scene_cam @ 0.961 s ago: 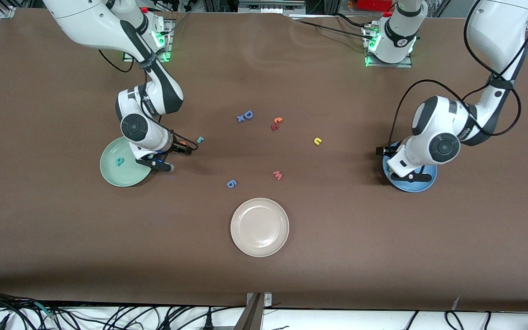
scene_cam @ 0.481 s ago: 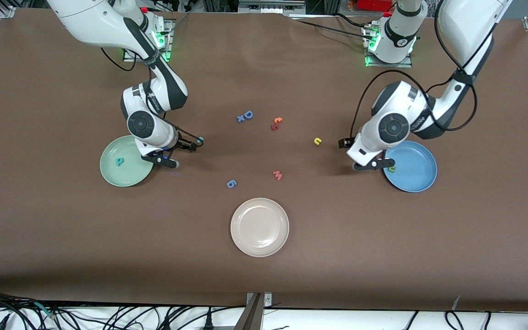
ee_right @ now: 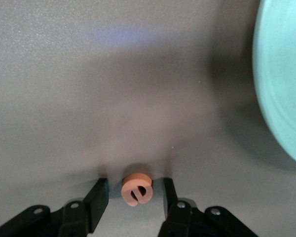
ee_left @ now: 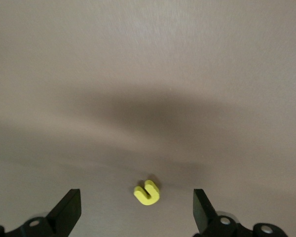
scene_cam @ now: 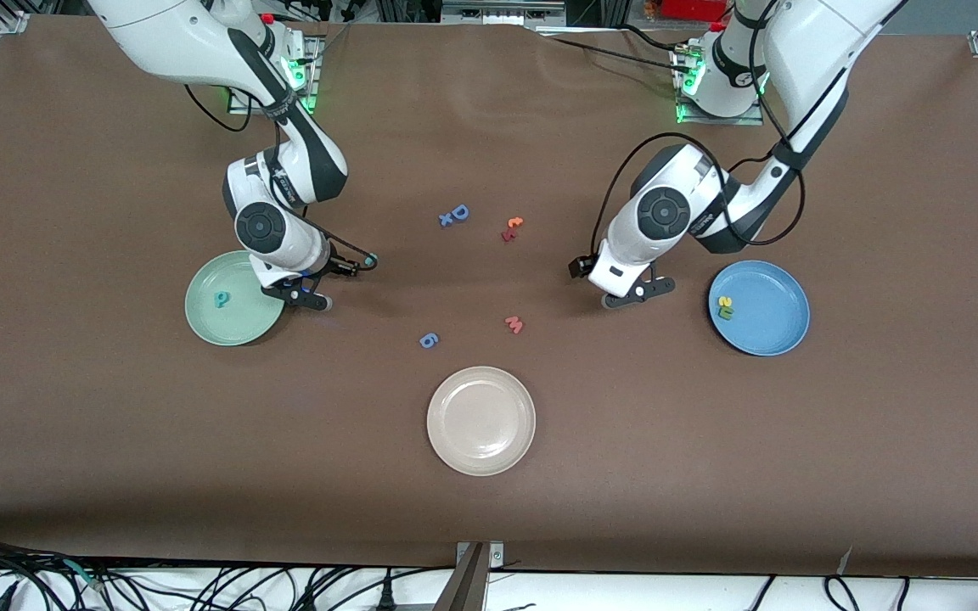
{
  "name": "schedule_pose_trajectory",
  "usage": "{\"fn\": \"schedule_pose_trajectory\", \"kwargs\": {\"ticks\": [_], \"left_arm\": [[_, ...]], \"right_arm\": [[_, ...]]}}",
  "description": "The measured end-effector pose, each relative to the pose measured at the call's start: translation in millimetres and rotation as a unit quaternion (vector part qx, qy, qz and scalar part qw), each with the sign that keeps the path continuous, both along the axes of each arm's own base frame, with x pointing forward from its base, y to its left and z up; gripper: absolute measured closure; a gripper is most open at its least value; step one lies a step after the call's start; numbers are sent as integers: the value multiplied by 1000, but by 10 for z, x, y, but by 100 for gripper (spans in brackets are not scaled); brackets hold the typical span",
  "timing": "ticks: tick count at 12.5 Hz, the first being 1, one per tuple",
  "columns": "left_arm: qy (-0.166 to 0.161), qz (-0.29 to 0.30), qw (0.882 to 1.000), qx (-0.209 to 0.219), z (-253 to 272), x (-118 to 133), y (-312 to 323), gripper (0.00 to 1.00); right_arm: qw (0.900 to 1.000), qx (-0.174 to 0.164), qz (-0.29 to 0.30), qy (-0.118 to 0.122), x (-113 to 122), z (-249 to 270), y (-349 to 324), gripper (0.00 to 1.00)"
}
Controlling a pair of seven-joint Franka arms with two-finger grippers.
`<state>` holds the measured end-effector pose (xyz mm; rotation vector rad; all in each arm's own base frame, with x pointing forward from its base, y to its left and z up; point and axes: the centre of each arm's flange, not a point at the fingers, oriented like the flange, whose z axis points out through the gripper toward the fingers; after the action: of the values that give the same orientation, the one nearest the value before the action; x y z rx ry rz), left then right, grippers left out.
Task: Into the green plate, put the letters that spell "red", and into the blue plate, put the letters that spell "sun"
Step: 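Grasp the yellow u with the left gripper while the right gripper grasps e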
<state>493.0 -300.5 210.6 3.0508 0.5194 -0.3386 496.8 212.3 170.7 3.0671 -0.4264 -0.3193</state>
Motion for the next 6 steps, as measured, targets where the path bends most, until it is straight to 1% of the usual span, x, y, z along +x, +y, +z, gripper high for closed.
{"fn": "schedule_pose_trajectory", "kwargs": {"ticks": [1, 2, 3, 4, 5, 6], "left_arm": [[5, 12, 1000, 2, -58, -46, -44, 0], [7, 21, 1000, 3, -107, -112, -98, 0], [6, 22, 1000, 6, -153, -195, -151, 0], [-3, 16, 1000, 15, -203, -276, -185, 0], [-14, 12, 999, 26, -255, -339, -188, 0], [-22, 11, 999, 37, -310, -380, -179, 0]], "right_arm": [[1000, 0, 0, 0, 0, 6, 5, 59], [1000, 0, 0, -1, 1, 10, 3, 66], [1000, 0, 0, -1, 1, 10, 4, 67], [1000, 0, 0, -1, 1, 13, 5, 67], [1000, 0, -1, -1, 7, 46, -9, 71], [1000, -1, -2, -1, 6, 35, -25, 71]]}}
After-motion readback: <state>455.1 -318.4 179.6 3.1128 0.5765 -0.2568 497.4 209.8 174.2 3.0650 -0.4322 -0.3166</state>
